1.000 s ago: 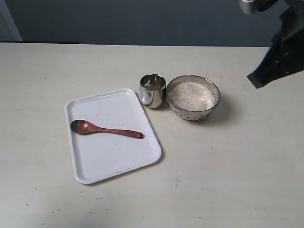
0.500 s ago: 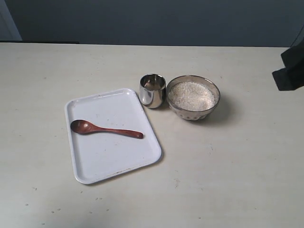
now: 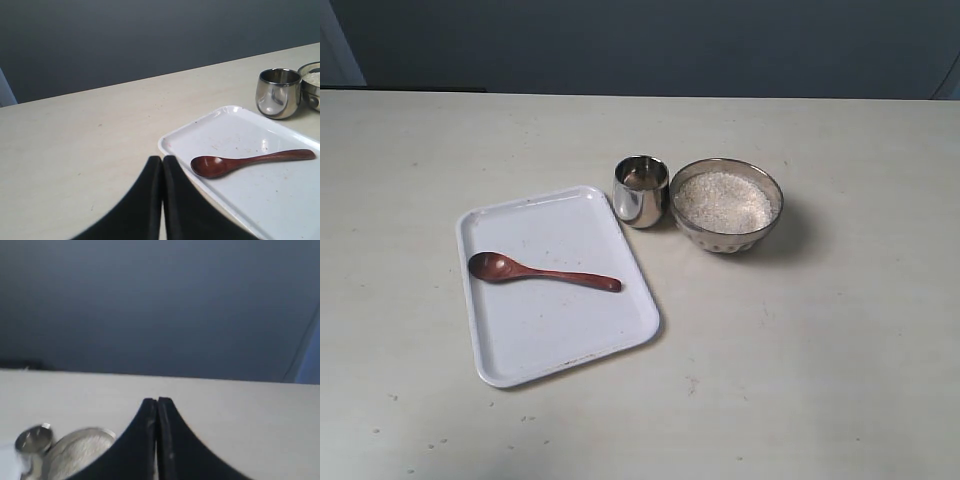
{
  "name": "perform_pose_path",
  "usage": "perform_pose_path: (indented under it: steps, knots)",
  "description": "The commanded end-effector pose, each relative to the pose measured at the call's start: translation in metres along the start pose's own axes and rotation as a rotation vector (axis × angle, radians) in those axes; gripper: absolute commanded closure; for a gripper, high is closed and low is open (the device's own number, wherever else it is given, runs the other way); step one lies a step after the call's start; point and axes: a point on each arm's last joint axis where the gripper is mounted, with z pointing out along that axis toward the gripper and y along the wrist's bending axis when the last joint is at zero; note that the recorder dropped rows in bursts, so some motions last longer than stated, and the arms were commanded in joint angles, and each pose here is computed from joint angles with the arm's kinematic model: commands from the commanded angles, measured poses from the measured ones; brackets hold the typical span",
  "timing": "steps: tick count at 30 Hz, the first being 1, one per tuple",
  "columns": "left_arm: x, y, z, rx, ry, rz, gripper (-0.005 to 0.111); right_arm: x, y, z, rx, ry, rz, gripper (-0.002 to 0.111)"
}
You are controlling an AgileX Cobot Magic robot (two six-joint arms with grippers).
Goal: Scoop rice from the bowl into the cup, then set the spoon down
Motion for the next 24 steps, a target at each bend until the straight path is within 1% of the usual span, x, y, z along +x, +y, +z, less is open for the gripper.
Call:
perform_pose_path:
  steps: [1,3,7,11,16,18,24]
  knots:
    - [-0.002,0.000,-0.001,0.001,-0.019,0.000,0.106,0.031,-0.018,-0.027,0.143,-0.145,0.063,0.108]
    - [-0.002,0.000,-0.001,0.001,-0.019,0.000,0.106,0.049,-0.021,-0.038,0.195,-0.169,0.070,0.108]
    - [-0.002,0.000,-0.001,0.001,-0.019,0.000,0.106,0.082,-0.022,-0.049,0.228,-0.209,0.069,0.108]
    - [-0.002,0.000,-0.001,0.001,-0.019,0.000,0.106,0.113,-0.020,-0.050,0.197,-0.296,0.050,0.108]
    - [-0.002,0.000,-0.001,0.001,-0.019,0.000,0.106,0.148,-0.017,-0.031,0.133,-0.319,0.033,0.108]
    - [-0.002,0.000,-0.001,0.001,-0.019,0.000,0.106,0.149,-0.015,-0.030,0.109,-0.361,0.027,0.108]
    - [-0.002,0.000,-0.001,0.001,-0.019,0.000,0.106,0.153,-0.017,-0.029,0.126,-0.317,0.034,0.108]
